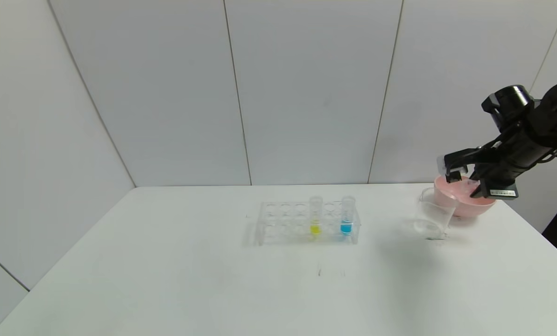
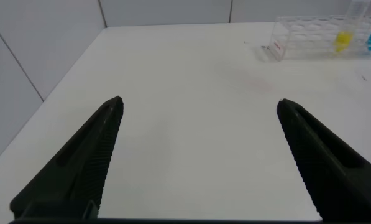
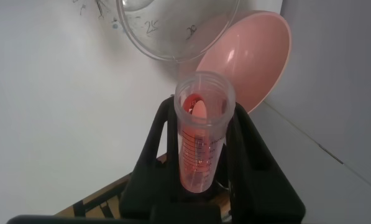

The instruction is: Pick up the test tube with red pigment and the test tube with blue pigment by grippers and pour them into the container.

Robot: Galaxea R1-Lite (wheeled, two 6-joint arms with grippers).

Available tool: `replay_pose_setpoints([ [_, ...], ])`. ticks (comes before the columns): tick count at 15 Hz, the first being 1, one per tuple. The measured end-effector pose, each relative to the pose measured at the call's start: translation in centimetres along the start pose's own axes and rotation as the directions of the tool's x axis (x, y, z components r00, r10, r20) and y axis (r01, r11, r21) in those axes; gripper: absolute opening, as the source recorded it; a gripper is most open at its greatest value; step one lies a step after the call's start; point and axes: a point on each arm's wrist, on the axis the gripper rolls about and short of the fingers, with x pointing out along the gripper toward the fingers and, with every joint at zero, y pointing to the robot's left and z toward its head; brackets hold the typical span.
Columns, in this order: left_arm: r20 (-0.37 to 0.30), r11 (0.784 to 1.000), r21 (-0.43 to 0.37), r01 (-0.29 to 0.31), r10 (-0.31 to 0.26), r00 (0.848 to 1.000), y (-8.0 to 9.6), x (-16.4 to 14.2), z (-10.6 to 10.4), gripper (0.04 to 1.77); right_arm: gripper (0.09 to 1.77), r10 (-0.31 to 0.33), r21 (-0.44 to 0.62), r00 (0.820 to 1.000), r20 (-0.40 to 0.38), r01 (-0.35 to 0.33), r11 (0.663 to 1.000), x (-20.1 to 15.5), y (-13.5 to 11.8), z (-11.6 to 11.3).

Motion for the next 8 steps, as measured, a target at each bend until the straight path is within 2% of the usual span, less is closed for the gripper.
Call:
replay_pose_setpoints([
  [8, 0.000, 1.000, 0.000, 0.000, 0.000, 1.000, 0.0, 0.0, 0.0, 1.76, 0.51, -0.022, -0.020, 0.995, -0.102, 0.020, 1.000, 0.4, 0.2, 1.6],
])
